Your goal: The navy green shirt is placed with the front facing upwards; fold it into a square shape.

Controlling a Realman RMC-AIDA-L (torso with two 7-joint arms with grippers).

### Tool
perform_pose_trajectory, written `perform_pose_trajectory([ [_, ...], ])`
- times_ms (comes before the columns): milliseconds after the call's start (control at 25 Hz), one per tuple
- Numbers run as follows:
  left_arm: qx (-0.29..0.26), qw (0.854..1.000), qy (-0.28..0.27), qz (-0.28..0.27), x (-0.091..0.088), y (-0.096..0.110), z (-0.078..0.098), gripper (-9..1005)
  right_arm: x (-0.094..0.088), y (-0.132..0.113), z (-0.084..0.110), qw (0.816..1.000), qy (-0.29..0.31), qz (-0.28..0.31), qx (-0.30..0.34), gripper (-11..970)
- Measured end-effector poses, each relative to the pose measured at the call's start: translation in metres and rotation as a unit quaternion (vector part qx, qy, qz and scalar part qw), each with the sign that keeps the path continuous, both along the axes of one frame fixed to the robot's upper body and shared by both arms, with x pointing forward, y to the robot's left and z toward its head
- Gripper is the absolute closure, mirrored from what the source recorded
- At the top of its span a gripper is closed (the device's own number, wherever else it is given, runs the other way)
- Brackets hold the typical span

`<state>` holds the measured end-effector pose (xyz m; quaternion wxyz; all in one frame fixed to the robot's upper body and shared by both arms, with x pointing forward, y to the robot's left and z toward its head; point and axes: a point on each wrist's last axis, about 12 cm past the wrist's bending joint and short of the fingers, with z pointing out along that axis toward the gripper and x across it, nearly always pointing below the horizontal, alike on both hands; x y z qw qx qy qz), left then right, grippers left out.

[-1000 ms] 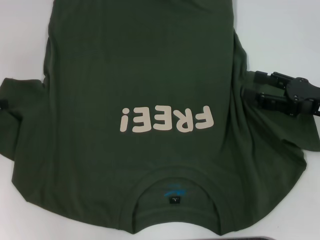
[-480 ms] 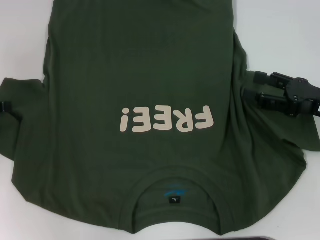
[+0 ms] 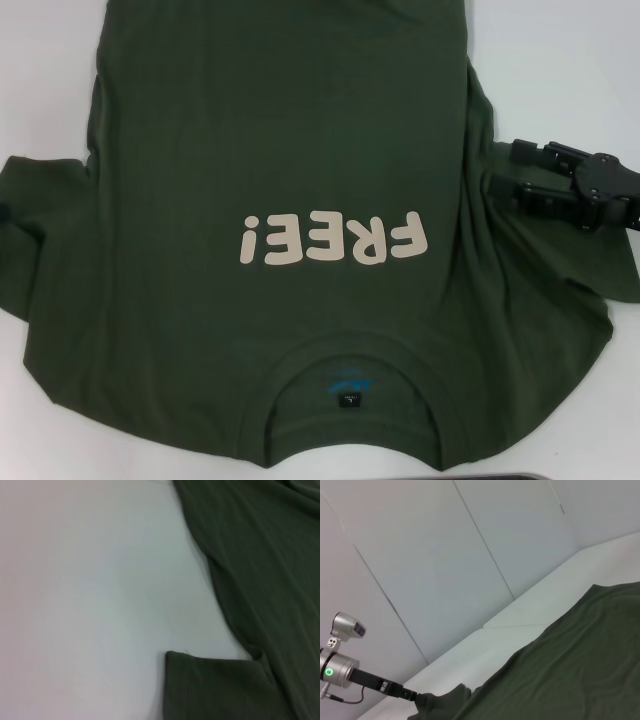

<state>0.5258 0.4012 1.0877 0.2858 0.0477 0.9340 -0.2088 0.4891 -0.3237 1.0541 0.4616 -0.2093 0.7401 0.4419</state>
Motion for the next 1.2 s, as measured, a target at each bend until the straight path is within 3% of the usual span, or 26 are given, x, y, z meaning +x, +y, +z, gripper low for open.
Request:
perform_pose_trajectory([
  [160, 0.000, 1.000, 0.001, 0.003, -0.001, 0.002, 0.001, 522, -0.001, -0.001, 0.000, 1.000, -0.001, -0.004, 0.002, 43],
  [640, 0.003, 1.000, 0.003, -0.008, 0.001, -0.001, 0.001, 759, -0.002, 0.000, -0.001, 1.000, -0.001, -0.004, 0.004, 44],
  [720, -0.005, 1.000, 0.003, -0.013, 0.001, -0.004, 0.001, 959, -0.002, -0.001, -0.001, 1.000, -0.001, -0.004, 0.004, 44],
  [1200, -0.093, 0.994, -0.020, -0.062, 0.005, -0.030, 0.019, 992, -0.003, 0.001, -0.001, 1.000, -0.002, -0.003, 0.004, 44],
])
